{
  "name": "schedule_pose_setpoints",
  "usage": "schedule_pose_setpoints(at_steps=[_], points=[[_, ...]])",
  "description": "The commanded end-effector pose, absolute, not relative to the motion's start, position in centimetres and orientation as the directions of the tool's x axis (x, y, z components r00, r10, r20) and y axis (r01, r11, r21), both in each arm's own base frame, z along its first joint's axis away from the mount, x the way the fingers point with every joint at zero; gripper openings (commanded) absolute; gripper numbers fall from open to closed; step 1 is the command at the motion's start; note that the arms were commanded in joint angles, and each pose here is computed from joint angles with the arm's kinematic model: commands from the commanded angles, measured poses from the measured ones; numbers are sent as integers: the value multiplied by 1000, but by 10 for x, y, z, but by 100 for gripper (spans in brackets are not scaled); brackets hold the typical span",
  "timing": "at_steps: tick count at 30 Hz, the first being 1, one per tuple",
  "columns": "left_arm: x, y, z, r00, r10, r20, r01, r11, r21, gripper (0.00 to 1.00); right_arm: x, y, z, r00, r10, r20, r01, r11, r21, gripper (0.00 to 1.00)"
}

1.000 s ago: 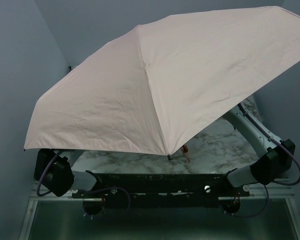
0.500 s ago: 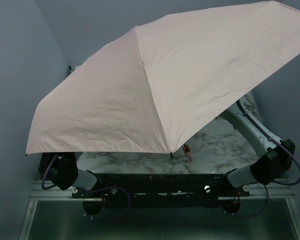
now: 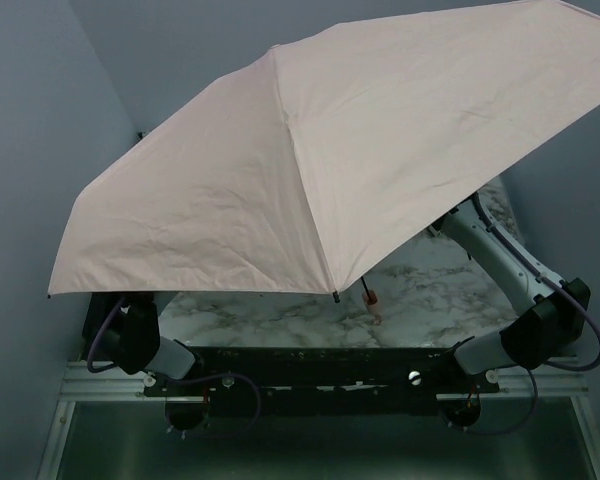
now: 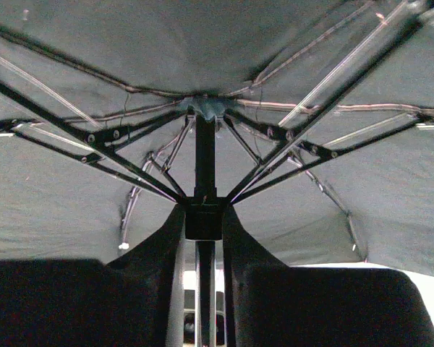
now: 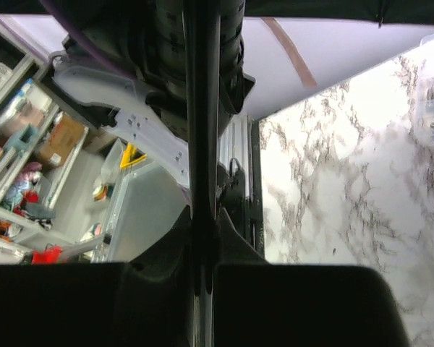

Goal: Put away the umbrella

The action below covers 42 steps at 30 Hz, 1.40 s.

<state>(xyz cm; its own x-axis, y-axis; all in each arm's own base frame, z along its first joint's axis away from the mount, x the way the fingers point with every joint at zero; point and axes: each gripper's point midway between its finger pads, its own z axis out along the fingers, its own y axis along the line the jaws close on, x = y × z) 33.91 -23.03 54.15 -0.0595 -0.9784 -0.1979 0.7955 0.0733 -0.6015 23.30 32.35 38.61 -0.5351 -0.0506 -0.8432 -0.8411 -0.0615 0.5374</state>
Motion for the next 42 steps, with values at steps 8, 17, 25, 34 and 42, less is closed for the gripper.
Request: schedule_pose_setpoints(at_steps=[8, 17, 25, 34, 42], points=[[323, -219, 568, -11, -986, -168, 857, 77, -509, 0, 225, 322, 403, -460, -29, -887, -881, -109, 461, 1], [303, -245, 555, -108, -943, -314, 884, 53, -464, 16, 235, 318, 407, -420, -26, -907, -906, -42, 420, 1], [287, -282, 492, -299, -810, -504, 847, 18, -531, 1, 271, 301, 405, -441, 39, -897, -891, 101, 443, 1], [270, -337, 433, -530, -719, -449, 731, -119, -672, 0, 311, 300, 384, -452, 63, -890, -859, 238, 454, 0], [264, -371, 398, -636, -685, -355, 620, -181, -763, 0, 340, 288, 367, -429, 71, -900, -820, 388, 422, 0]])
